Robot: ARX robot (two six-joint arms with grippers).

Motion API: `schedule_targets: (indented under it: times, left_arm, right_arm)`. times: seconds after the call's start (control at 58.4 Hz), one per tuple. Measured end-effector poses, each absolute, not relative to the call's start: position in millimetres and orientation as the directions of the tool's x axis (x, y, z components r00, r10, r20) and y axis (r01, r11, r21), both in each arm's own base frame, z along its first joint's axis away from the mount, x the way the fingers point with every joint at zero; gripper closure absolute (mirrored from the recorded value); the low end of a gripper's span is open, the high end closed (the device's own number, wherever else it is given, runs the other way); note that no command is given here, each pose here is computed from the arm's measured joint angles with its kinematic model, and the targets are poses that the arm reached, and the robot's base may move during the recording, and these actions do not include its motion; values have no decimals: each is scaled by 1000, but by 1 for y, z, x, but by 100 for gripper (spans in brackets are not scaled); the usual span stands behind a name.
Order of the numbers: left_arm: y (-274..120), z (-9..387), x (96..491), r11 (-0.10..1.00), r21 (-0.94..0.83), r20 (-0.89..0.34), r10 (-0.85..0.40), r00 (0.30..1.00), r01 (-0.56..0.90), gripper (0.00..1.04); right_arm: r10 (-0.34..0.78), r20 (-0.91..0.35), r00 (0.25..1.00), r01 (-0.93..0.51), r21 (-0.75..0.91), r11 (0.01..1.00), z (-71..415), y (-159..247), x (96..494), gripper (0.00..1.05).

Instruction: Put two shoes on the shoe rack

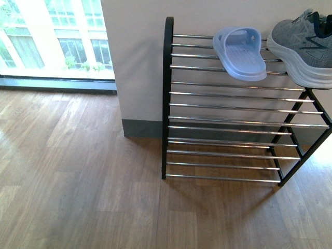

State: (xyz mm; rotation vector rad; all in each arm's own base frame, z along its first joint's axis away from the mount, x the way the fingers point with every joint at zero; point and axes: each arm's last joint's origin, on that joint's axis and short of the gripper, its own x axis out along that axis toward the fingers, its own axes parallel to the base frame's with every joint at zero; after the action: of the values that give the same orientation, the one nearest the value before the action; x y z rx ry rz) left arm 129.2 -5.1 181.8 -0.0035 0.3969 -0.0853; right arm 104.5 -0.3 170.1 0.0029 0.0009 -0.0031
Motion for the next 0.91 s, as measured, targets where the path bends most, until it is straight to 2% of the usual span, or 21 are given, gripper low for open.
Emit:
schedule_targets:
  times: [0.325, 0.497, 0.651, 0.737, 0.788, 0.822, 0.908]
  left_arm:
    - [-5, 182, 129, 996, -20, -386, -84, 919, 82, 103]
    - [-5, 182, 129, 996, -20, -385, -84, 919, 82, 103]
    - [-5, 182, 129, 997, -20, -385, -83, 919, 81, 103]
    - [-5, 182, 129, 997, -19, -385, -81, 920, 80, 103]
    - [-5, 182, 129, 996, -20, -385, -85, 919, 83, 103]
    - [-5, 182, 129, 996, -22, -384, -88, 919, 87, 103]
    - [-5, 182, 129, 996, -21, -385, -86, 919, 85, 103]
  right_arm:
    - [-3, 16, 1000, 3, 3, 1000, 170, 0, 97, 103]
    - [-3, 16, 1000, 3, 3, 1000, 170, 0, 97, 65]
    - [1, 17, 1000, -1, 2, 1000, 170, 0, 97, 37]
    - [0, 17, 1000, 0, 3, 1000, 170, 0, 97, 25]
    - [-3, 17, 1000, 3, 3, 1000, 170, 0, 97, 11]
    - [-4, 17, 1000, 4, 3, 1000, 170, 0, 97, 8]
    - [-3, 16, 1000, 3, 3, 1000, 170, 0, 97, 9]
